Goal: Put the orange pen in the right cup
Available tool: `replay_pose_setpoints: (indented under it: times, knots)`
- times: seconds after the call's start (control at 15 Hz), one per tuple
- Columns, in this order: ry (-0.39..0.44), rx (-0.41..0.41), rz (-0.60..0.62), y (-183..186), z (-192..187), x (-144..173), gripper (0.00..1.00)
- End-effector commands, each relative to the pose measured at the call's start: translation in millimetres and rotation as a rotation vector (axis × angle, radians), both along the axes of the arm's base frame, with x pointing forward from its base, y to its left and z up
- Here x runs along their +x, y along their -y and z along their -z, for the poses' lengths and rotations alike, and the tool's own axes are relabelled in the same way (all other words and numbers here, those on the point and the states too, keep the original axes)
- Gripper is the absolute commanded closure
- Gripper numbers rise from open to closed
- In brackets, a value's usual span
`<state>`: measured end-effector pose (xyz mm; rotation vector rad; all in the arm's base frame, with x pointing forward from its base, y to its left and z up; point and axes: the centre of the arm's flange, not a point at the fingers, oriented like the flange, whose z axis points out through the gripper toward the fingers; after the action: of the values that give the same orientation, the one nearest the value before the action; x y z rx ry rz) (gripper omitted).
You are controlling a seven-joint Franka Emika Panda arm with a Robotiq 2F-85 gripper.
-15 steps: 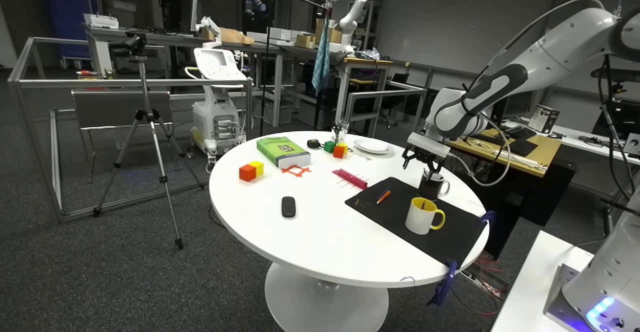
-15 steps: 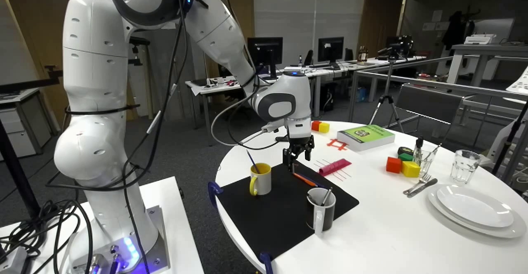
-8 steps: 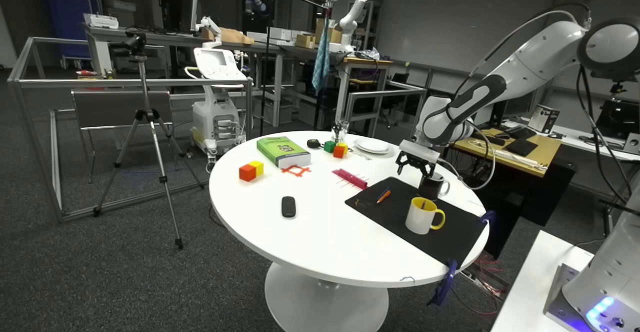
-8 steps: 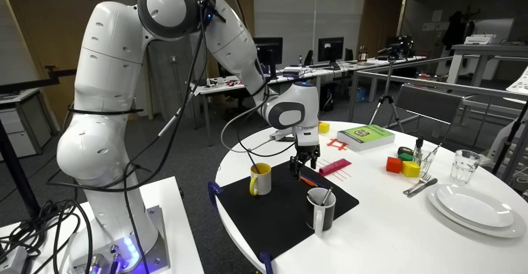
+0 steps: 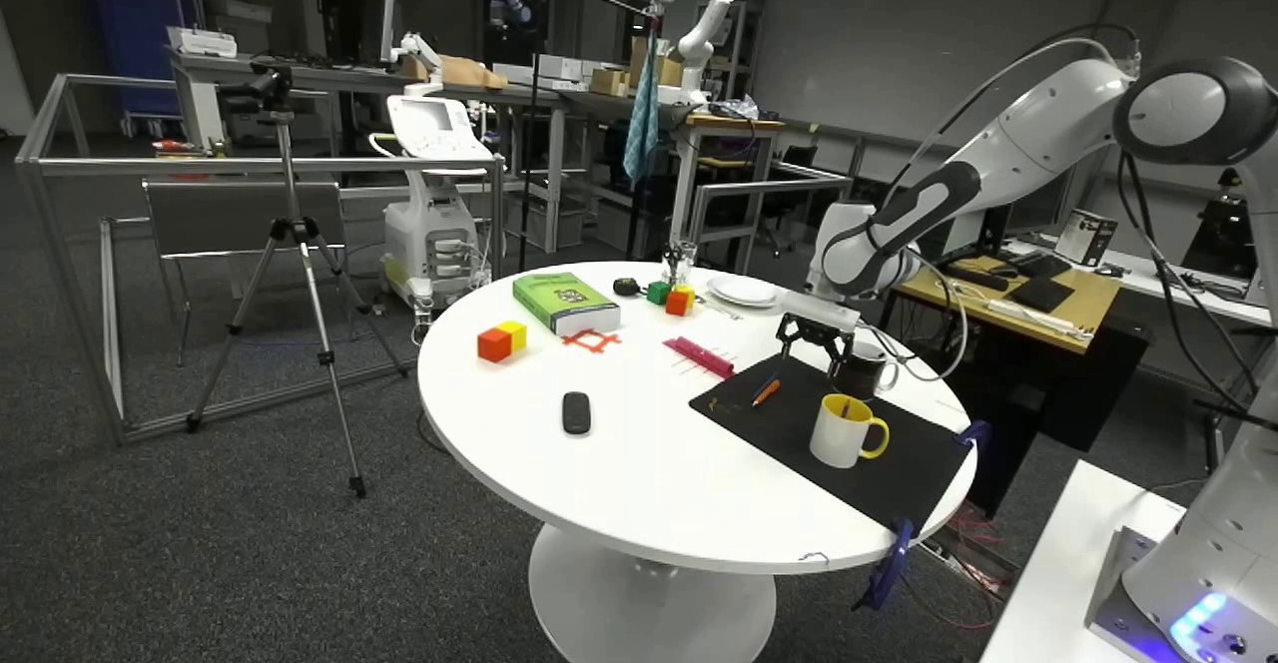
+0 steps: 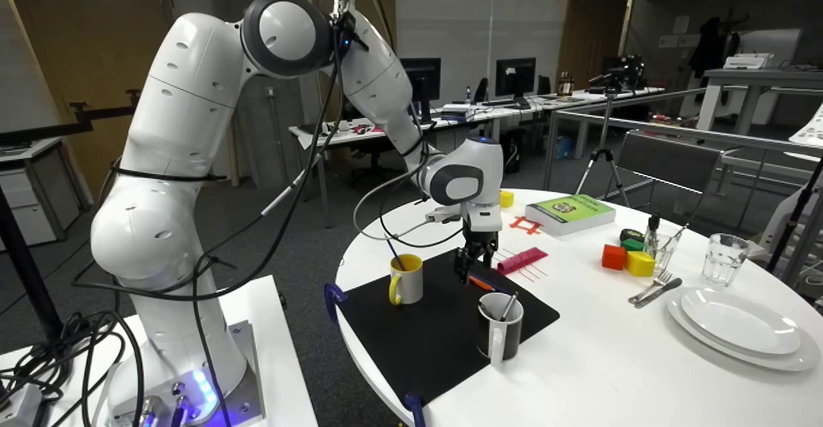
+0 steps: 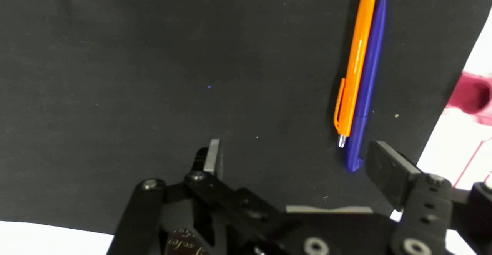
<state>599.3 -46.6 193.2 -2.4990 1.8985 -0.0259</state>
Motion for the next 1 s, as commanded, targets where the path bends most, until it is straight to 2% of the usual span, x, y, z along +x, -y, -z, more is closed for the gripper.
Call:
replay_pose_setpoints:
  times: [0.0,0.47,0.93]
  knots:
    - [-0.040,0.013,-0.011,-0.6,4.8,17.6,0.00]
    - [-0.106,0.014,-0.019,-7.5,24.7,22.8,0.00]
    - [-0.113,0.014,-0.031,-13.1,37.8,30.0,0.00]
